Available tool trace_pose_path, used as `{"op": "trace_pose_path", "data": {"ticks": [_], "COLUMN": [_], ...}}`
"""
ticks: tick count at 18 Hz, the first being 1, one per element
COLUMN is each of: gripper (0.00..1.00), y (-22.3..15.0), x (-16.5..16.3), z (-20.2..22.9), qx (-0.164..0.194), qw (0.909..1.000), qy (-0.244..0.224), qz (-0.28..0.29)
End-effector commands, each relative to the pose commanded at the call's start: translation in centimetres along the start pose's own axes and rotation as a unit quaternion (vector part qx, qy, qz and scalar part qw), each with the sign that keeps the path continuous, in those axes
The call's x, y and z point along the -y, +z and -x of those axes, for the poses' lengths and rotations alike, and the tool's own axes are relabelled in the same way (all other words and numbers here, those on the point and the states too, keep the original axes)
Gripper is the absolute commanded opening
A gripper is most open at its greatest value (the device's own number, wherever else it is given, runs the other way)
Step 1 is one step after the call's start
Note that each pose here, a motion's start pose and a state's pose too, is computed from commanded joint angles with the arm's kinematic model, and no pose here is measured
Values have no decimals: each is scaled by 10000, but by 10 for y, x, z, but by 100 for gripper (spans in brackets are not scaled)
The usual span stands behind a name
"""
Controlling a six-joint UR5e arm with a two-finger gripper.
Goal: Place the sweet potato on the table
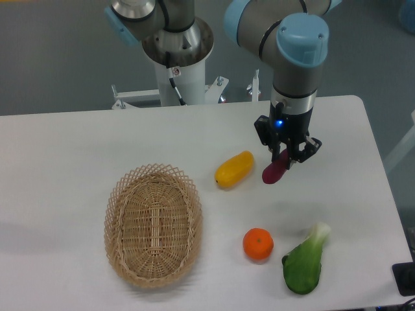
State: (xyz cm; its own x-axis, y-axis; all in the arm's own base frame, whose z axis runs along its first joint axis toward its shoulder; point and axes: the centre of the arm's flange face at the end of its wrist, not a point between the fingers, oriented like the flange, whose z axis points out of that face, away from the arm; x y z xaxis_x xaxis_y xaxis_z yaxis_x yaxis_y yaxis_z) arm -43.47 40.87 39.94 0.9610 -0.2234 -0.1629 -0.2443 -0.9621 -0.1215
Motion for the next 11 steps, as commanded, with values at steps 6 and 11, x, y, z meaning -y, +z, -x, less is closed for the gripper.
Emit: {"op": "trace_pose_path", "data": {"ticks": [6, 11], "gripper": [32, 32], "y": [10, 23], "x": [-6, -21], "z": [-3, -6], "qx": [-69, -175], "qw": [10000, 9994], "qy": [-28, 233], "qz": [27, 178]}}
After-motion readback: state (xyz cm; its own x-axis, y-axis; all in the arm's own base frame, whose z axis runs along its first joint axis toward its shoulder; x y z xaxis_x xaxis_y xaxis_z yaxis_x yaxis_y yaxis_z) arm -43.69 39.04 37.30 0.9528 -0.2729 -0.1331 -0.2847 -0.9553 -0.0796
